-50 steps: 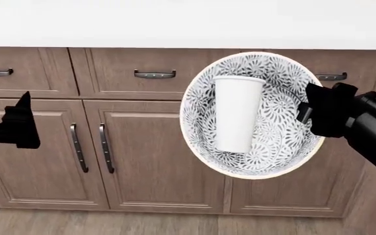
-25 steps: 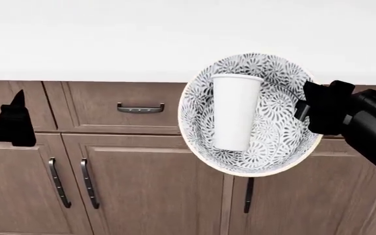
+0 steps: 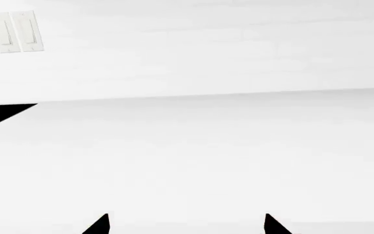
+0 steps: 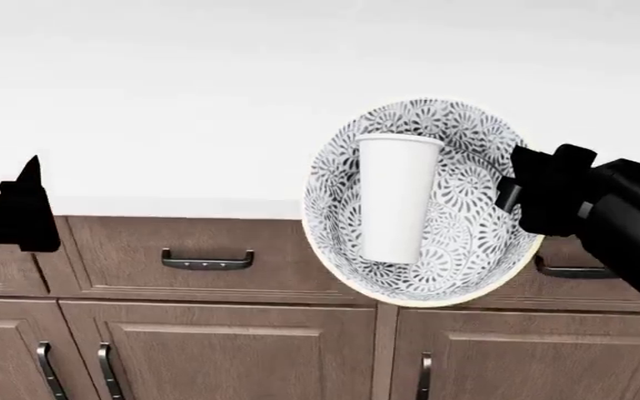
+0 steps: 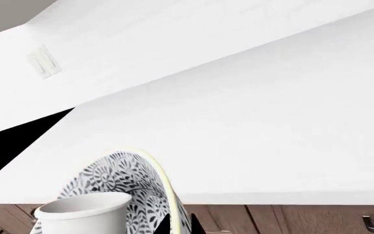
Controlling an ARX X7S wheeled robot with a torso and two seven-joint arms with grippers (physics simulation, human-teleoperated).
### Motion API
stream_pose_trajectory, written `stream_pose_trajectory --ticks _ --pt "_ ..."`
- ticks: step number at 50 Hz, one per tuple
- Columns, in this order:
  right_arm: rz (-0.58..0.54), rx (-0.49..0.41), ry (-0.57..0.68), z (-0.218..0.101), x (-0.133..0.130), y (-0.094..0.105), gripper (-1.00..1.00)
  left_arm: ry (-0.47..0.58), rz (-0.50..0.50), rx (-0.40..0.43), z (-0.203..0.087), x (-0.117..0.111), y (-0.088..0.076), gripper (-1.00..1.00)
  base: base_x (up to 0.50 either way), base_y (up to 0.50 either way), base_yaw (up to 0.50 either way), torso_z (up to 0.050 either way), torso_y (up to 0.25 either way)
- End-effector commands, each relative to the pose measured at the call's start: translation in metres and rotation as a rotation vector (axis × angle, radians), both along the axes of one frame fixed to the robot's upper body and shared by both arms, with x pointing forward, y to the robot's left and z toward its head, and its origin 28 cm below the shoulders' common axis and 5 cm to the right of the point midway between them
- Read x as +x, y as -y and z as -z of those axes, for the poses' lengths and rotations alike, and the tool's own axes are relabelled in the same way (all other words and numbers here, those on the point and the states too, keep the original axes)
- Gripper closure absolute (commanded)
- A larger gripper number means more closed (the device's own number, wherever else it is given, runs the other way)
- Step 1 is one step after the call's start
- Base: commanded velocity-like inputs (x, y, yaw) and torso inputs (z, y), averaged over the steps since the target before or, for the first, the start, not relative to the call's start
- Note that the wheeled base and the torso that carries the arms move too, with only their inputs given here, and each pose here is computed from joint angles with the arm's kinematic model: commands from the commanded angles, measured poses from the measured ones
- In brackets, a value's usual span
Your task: Place the cup inside the bowl on the dining table and move the bowl to any counter.
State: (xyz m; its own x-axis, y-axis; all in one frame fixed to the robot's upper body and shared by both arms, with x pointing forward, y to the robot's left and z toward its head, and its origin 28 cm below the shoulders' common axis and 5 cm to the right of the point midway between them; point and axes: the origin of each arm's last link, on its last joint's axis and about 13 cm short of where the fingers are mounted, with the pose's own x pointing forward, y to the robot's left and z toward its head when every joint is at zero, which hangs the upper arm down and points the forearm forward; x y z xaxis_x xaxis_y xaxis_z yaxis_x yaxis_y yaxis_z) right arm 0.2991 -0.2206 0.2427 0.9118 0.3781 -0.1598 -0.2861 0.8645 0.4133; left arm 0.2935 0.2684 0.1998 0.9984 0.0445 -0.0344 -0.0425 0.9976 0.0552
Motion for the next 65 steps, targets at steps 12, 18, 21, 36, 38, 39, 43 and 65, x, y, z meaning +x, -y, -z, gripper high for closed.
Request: stream_pose_trajectory --ticks 12,18,21,36,38,39,43,65 --pt "-0.02 0.008 0.008 0.002 0.003 -0.003 1.0 -0.004 -0.006 -0.007 0.003 0.0 -0.001 -1.0 0.5 -0.06 0.0 0.0 0.002" --pt "-0.024 0.004 0.01 0.0 0.004 -0.004 1.0 -0.006 -0.007 -0.01 0.005 0.0 -0.001 -1.0 0.45 -0.06 0.0 0.0 0.002" --pt "-0.026 0.002 0.006 0.001 0.004 -0.005 1.0 -0.007 -0.007 -0.009 0.004 -0.002 -0.002 -1.0 0.25 -0.05 0.0 0.0 0.0" --pt "-0.039 0.002 0.025 0.0 0.005 -0.006 1.0 -0.006 -0.01 -0.012 0.005 -0.001 -0.002 -1.0 0.04 0.0 0.0 0.0 0.001" --pt "-0.036 -0.001 0.027 0.001 0.005 -0.006 1.0 -0.006 -0.01 -0.011 0.005 0.0 -0.003 -1.0 0.13 0.0 0.0 0.0 0.0" --pt "-0.033 -0.001 0.032 0.001 0.006 -0.006 1.0 -0.006 -0.009 -0.011 0.004 0.0 -0.002 -1.0 0.15 0.0 0.0 0.0 0.0" --pt "-0.034 0.003 0.031 0.002 0.006 -0.006 1.0 -0.007 -0.01 -0.011 0.005 0.0 -0.002 -1.0 0.17 0.0 0.0 0.0 0.002" --pt "-0.031 -0.006 0.027 0.008 0.009 -0.007 1.0 -0.01 -0.011 -0.012 0.007 -0.001 -0.003 -1.0 0.24 0.0 0.0 0.0 0.0"
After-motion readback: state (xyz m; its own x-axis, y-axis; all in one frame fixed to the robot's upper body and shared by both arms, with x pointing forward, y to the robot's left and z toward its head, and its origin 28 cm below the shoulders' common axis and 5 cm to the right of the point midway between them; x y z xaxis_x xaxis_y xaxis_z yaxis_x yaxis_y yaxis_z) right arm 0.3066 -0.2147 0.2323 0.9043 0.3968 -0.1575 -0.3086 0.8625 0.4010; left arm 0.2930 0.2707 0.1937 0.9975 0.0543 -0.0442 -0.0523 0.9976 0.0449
